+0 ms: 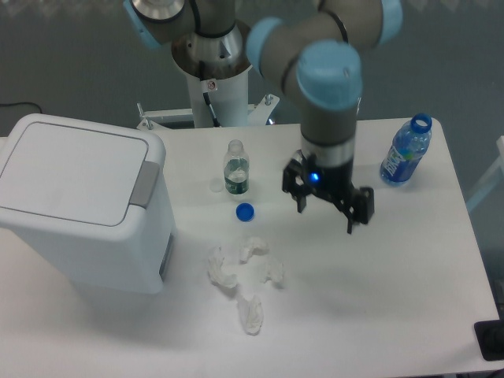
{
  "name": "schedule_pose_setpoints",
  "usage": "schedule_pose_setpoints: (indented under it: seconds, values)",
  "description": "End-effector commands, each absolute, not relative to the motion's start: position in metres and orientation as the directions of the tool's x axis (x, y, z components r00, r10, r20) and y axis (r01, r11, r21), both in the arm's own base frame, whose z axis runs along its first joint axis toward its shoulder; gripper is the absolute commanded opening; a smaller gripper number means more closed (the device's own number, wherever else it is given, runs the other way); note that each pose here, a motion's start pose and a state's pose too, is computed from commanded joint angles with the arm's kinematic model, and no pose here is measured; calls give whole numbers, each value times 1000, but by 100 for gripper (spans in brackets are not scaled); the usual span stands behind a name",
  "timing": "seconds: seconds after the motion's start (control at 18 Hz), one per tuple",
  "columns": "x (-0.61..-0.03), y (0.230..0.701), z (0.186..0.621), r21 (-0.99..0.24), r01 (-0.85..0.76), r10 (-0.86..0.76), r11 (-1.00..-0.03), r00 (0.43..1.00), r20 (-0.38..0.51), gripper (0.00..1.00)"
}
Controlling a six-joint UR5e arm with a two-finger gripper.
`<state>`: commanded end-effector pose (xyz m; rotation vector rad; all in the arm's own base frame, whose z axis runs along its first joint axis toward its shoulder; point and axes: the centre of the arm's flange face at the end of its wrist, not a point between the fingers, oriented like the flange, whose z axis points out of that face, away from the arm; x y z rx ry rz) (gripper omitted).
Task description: Close the trash can
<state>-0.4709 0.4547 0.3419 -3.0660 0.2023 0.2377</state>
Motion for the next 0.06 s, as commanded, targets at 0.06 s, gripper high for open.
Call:
schedule_pose_setpoints:
  seconds: [0.06]
  values:
    - [-475, 450, 339, -47, -129, -120, -991, 981, -153, 100]
